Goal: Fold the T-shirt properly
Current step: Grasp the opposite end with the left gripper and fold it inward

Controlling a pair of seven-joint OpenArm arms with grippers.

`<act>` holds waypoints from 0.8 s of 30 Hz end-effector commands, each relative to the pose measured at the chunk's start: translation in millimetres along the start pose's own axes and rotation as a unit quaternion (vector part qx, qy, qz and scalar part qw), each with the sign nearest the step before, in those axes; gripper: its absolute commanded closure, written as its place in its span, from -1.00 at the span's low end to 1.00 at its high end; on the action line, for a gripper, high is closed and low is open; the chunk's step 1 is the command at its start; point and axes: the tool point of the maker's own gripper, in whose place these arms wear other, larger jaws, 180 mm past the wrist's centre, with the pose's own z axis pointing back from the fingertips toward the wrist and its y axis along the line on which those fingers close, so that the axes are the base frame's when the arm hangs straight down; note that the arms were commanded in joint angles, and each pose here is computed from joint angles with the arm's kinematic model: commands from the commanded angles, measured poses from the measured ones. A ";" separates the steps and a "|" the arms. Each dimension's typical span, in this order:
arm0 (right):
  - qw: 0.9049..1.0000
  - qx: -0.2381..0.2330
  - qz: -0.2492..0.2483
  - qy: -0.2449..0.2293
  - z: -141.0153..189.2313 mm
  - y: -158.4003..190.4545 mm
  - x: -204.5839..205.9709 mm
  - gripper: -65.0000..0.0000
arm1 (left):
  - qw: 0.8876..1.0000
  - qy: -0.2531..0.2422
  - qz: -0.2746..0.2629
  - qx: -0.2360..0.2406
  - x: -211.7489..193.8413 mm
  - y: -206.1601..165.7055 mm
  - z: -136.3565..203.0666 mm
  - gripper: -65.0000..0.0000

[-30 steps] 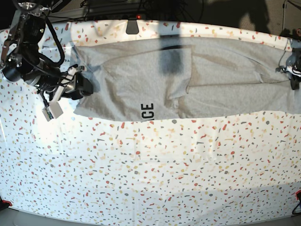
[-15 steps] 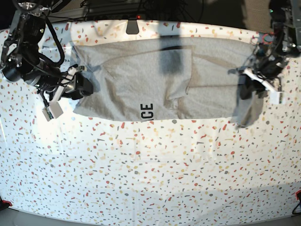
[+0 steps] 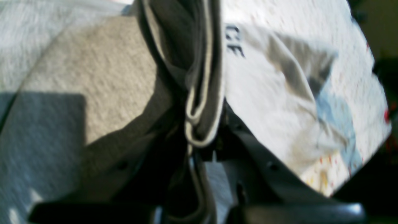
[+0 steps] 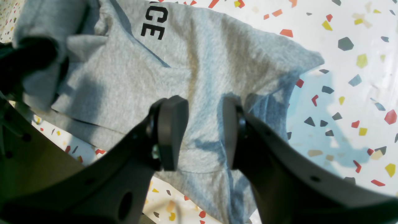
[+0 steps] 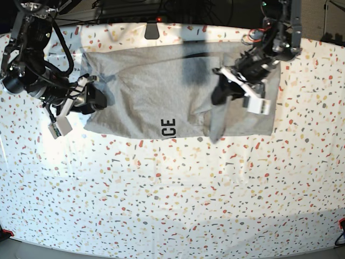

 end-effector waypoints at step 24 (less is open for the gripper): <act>1.000 0.001 0.013 -0.025 5.0 0.3 15.1 0.27 | 0.995 -0.005 -0.023 -0.098 68.5 -41.0 -26.5 0.16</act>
